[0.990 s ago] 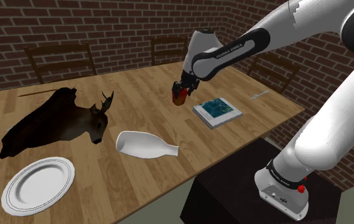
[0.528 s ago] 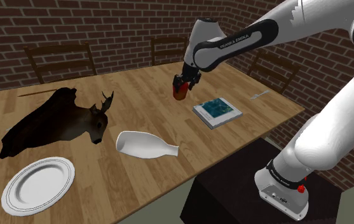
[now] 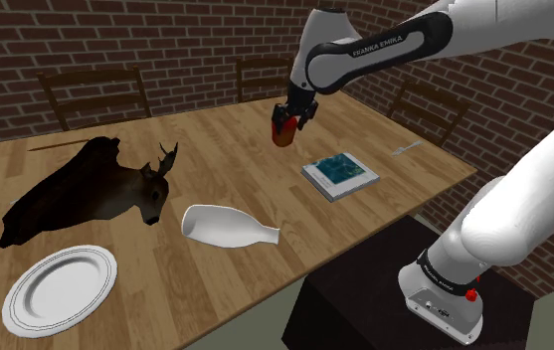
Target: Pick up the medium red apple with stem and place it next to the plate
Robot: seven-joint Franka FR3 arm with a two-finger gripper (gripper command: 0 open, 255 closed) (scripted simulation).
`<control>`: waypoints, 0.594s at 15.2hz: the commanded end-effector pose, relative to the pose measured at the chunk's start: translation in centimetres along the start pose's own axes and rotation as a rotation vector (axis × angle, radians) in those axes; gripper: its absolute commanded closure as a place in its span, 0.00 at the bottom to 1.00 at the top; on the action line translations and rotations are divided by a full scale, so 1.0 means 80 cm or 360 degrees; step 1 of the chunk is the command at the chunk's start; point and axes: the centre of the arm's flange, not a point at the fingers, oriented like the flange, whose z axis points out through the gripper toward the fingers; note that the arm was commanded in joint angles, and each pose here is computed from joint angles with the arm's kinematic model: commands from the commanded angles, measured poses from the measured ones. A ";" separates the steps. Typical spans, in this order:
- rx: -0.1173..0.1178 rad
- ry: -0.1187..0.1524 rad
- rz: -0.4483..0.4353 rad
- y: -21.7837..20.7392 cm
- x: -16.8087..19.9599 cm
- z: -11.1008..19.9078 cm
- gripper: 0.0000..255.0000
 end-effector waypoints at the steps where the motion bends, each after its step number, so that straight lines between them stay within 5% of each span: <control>1: 0.0000 0.0000 0.0000 -0.001 0.003 -0.013 1.00; 9: 0.0000 0.0000 0.0000 -0.032 -0.004 -0.049 1.00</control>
